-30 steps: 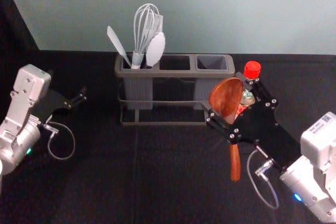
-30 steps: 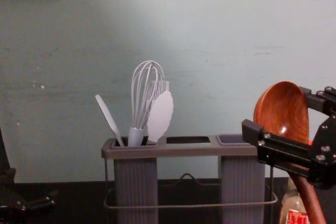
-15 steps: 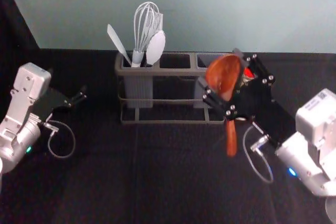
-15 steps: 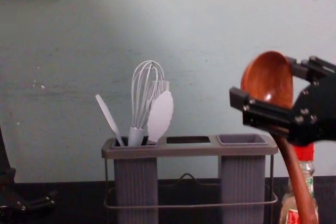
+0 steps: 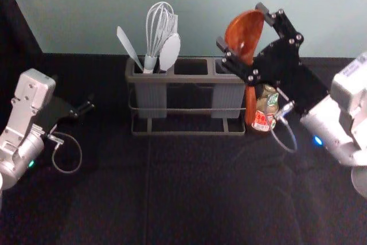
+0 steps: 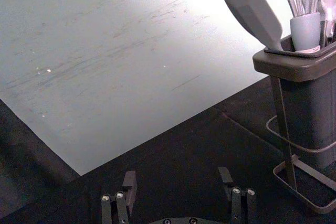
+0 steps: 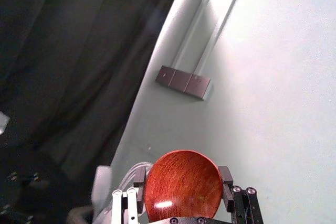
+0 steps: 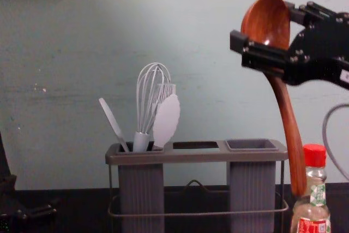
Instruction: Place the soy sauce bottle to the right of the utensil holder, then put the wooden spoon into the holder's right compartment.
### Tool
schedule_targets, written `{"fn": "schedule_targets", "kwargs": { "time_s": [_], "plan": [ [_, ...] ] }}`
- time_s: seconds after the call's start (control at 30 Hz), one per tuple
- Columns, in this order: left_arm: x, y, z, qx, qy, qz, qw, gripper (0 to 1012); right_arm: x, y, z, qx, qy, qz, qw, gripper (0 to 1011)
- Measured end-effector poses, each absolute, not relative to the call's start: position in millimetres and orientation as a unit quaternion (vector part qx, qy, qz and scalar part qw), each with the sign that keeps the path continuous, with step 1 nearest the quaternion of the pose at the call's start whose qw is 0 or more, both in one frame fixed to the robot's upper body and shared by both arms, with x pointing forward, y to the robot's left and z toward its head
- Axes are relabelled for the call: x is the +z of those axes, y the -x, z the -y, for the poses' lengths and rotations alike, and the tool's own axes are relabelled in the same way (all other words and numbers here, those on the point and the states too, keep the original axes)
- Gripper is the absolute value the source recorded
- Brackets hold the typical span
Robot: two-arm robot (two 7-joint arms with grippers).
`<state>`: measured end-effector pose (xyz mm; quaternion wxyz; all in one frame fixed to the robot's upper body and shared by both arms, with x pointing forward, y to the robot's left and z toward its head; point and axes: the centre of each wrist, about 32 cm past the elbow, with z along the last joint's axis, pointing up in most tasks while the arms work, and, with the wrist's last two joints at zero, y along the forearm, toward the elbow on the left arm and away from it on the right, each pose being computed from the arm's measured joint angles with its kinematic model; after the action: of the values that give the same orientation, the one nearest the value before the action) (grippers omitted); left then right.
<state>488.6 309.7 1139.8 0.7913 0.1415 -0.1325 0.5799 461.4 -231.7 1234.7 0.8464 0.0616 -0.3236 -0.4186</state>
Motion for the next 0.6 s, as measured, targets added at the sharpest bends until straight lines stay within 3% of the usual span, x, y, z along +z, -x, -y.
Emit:
{"fn": "schedule_targets", "kwargs": {
  "time_s": [0.6],
  "plan": [
    [1139.8, -488.6, -309.7, 0.580, -0.141, 0.132, 0.791, 1011, 1243.0, -521.9, 229.2, -0.427, -0.103, 0.352, 0.827, 842]
  ]
}}
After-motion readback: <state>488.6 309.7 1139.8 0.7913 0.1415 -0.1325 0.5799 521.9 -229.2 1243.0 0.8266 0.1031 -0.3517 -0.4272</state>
